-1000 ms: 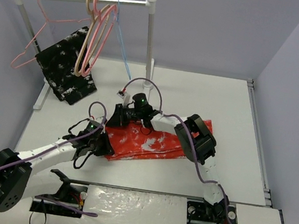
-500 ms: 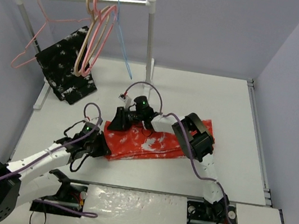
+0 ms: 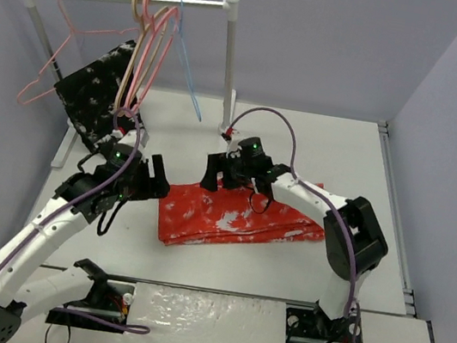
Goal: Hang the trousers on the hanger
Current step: Grab a hanger with the left arm, then place trousers on hanger
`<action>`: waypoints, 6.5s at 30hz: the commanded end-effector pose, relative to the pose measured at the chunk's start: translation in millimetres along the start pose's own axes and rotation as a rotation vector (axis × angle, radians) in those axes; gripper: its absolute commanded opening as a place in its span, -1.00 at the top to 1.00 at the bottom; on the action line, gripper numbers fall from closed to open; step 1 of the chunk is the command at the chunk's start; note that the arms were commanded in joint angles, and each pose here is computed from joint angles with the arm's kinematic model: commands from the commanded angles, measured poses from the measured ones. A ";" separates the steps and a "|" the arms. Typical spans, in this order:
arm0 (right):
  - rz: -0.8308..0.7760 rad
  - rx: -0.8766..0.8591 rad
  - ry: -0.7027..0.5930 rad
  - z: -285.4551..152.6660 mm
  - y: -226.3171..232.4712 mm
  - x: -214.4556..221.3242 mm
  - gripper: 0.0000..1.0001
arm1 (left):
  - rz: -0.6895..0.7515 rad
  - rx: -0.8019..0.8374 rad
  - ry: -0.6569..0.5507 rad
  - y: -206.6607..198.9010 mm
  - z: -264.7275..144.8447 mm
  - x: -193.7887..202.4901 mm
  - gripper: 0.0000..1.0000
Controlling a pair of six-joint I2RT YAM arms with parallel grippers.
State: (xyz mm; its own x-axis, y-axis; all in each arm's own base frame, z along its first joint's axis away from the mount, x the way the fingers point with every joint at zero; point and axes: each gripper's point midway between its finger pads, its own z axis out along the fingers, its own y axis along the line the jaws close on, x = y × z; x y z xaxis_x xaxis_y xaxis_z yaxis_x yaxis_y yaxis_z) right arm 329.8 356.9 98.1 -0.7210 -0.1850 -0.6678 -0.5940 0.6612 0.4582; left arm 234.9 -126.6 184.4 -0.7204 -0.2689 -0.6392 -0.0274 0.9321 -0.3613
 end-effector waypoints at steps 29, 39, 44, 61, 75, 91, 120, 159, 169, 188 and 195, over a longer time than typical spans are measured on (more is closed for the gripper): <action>0.060 0.574 -0.385 -215.0 -41.3 -28.8 -1.00 | 0.077 -0.036 -0.696 -140.6 17.8 -333.3 -0.57; 0.074 0.575 -0.393 -220.2 -42.4 -20.8 -1.00 | 0.120 -0.034 -0.696 -141.5 10.1 -335.1 0.33; 0.074 0.573 -0.380 -216.8 -43.4 -18.1 -1.00 | 0.133 -0.051 -0.685 -135.9 3.0 -331.1 0.74; 0.081 0.553 -0.352 -209.9 -42.9 -10.0 -1.00 | 0.119 0.073 -0.708 -138.5 -67.7 -332.8 1.00; 0.042 0.505 -0.260 -163.9 -35.7 -6.8 -1.00 | 0.157 0.246 -0.550 -128.1 -91.3 -248.3 1.00; 0.400 0.818 -0.018 -130.5 -168.8 117.0 -0.96 | 0.217 0.404 -0.444 -79.1 -89.4 -107.6 1.00; -0.190 0.404 0.016 -34.5 44.2 47.0 -0.52 | 0.053 0.196 -0.406 5.9 -16.4 -23.9 1.00; -0.123 0.281 0.045 -10.0 71.6 32.0 1.00 | 0.031 0.373 -0.415 -26.0 6.3 -22.3 1.00; -0.138 0.214 -0.104 -31.0 103.5 -29.1 1.00 | 0.028 0.395 -0.408 -34.8 20.5 -25.8 1.00; 0.043 -0.070 -0.357 11.2 119.0 -75.6 0.98 | -0.061 0.558 -0.402 -64.3 24.9 -14.5 1.00; 0.058 -0.107 -0.305 30.5 115.2 -57.5 0.21 | -0.072 0.543 -0.409 -61.1 27.5 -12.7 1.00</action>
State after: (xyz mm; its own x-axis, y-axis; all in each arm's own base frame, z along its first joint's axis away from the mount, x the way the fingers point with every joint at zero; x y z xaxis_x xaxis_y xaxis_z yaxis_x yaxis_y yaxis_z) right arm 305.3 438.8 122.1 -0.6896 -0.0302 -0.7236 -0.5297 0.7024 0.4755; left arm 257.3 -176.8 151.2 -0.4960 -0.4284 -0.7553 0.2784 0.7454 -0.6057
